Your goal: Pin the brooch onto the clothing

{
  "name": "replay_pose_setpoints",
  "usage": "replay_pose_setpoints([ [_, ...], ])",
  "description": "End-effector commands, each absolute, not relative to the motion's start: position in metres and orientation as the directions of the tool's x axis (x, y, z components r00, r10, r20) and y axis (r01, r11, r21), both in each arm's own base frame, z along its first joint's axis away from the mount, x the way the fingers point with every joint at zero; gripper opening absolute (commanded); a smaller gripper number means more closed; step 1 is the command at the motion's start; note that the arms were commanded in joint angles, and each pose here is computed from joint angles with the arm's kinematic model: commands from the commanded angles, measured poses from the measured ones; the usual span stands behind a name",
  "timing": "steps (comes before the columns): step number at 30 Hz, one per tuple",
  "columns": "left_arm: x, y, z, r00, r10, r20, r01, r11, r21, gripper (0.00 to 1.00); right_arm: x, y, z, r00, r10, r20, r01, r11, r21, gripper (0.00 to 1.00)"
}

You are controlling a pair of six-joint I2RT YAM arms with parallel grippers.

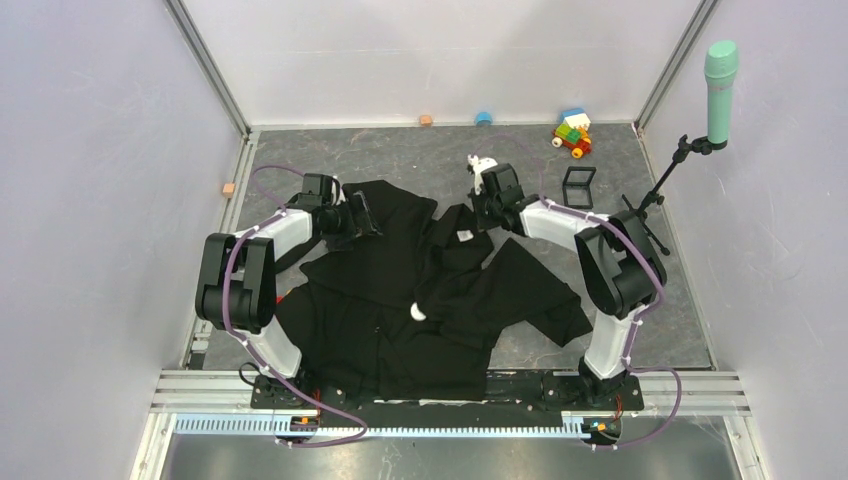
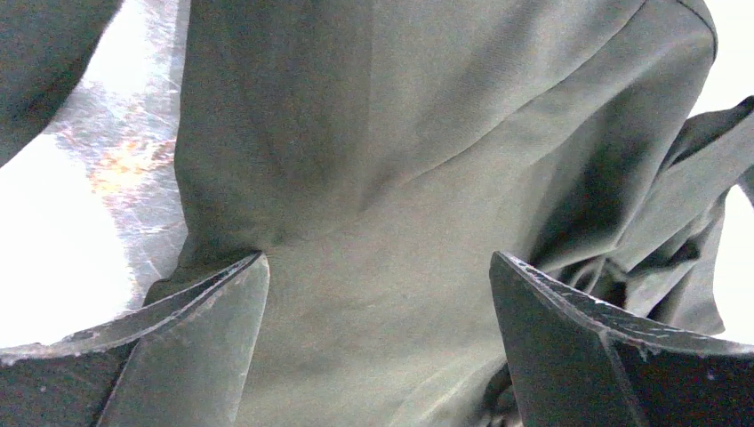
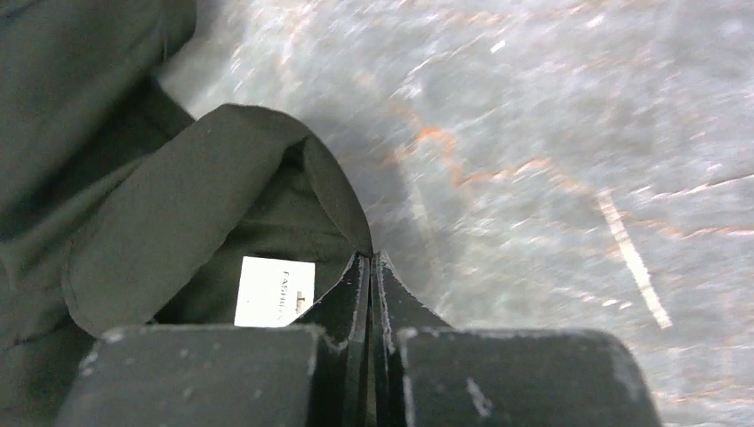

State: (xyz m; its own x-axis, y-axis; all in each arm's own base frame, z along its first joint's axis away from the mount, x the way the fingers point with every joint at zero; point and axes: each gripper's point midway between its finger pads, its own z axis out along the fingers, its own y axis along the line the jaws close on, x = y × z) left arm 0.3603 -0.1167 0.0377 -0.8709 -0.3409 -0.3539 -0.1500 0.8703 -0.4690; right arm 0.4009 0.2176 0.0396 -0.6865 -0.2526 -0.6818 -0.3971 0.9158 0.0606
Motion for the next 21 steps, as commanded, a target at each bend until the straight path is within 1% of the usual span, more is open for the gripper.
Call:
replay_pose_setpoints([
  [1,0.360,-0.096,0.021,-0.855,-0.385,-0.347,-0.233,0.884,-0.406,1.00,0.448,0.211,0.062,-0.635,-0.212,-0.743,-0.352,0.935,0.034,0.00],
  [5,0.366,-0.091,0.022,-0.848,-0.388,-0.360,-0.237,0.887,-0.397,1.00,0.470,0.207,0.065,-0.607,-0.229,-0.761,-0.337,0.942,-0.015,0.00],
  [9,0.365,-0.082,0.015,-0.847,-0.401,-0.349,-0.262,0.886,-0.383,1.00,0.502,0.198,0.065,-0.567,-0.246,-0.786,-0.286,0.954,-0.091,0.00],
  [12,0.362,-0.072,0.011,-0.841,-0.415,-0.347,-0.287,0.886,-0.364,1.00,0.524,0.192,0.061,-0.553,-0.242,-0.798,-0.226,0.965,-0.135,0.00],
  [18,0.353,-0.048,0.008,-0.825,-0.444,-0.351,-0.341,0.885,-0.317,1.00,0.562,0.166,0.067,-0.524,-0.201,-0.828,-0.047,0.977,-0.207,0.00],
  [21,0.350,-0.040,0.009,-0.821,-0.446,-0.356,-0.352,0.887,-0.299,1.00,0.578,0.158,0.071,-0.508,-0.196,-0.839,-0.013,0.975,-0.220,0.00],
])
